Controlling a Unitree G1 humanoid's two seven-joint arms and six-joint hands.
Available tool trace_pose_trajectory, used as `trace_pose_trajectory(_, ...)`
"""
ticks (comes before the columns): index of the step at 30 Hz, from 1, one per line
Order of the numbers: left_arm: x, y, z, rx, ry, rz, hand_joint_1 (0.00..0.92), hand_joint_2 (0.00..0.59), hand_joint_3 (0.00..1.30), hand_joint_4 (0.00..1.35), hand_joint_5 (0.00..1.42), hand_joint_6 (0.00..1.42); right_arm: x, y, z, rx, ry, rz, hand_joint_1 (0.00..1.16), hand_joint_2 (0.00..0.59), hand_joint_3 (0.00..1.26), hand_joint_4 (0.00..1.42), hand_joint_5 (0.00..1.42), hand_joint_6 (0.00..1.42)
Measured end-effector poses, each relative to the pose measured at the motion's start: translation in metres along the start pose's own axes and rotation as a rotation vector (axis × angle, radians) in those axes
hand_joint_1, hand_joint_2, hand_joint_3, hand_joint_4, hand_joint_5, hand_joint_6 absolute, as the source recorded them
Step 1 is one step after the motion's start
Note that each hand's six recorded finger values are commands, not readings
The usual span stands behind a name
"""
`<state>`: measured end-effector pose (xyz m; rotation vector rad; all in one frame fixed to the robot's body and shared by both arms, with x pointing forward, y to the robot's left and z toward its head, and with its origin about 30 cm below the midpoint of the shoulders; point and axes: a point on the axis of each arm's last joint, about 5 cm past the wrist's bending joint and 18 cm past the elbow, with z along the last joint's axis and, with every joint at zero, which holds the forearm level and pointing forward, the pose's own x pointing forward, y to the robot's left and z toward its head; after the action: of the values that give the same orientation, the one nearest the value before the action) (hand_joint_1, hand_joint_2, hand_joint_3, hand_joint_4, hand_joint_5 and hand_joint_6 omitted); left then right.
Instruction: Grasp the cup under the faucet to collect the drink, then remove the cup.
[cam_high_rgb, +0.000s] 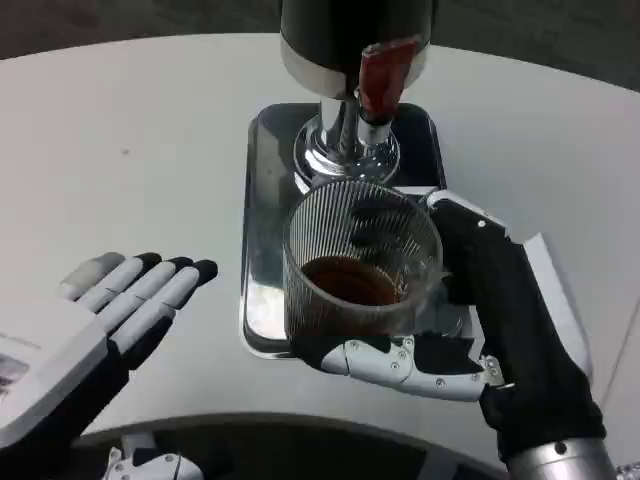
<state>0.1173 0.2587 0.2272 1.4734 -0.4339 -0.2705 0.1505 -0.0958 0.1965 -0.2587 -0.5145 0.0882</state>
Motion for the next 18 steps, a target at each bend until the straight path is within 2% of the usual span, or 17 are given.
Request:
trace_pose_trajectory(3,0.0,-0.003,0.0054,0.0,-0.002,0.032,0.0,0.123,0.0,0.0,0.0,0.0,-0.004,-0.0044,0.0042,0.01,0.002,0.03,1.16,0.117,0.72,0.91,0.96,1.35)
trace_pose_trajectory(4,0.001,-0.006,0.0089,-0.007,-0.009,0.055,0.0,0.123,0.0,0.0,0.0,0.0,-0.006,-0.0073,0.0071,0.007,-0.011,0.039,1.16,0.117,0.72,0.91,0.96,1.35)
trace_pose_trajectory(8,0.006,-0.01,0.0161,-0.005,-0.041,0.063,0.0,0.117,0.0,0.0,0.0,0.0,-0.008,-0.0137,0.0122,0.009,-0.034,0.052,1.16,0.117,0.72,0.91,0.96,1.35)
trace_pose_trajectory(15,0.019,-0.01,0.0256,0.021,-0.079,0.066,0.0,0.095,0.0,0.0,0.0,0.0,-0.018,-0.0218,0.0119,-0.008,-0.006,0.084,1.16,0.117,0.72,0.91,0.96,1.35)
trace_pose_trajectory(18,0.023,-0.009,0.0263,0.02,-0.076,0.075,0.0,0.091,0.0,0.0,0.0,0.0,-0.019,-0.0248,0.0144,-0.011,-0.015,0.078,1.16,0.117,0.72,0.91,0.96,1.35)
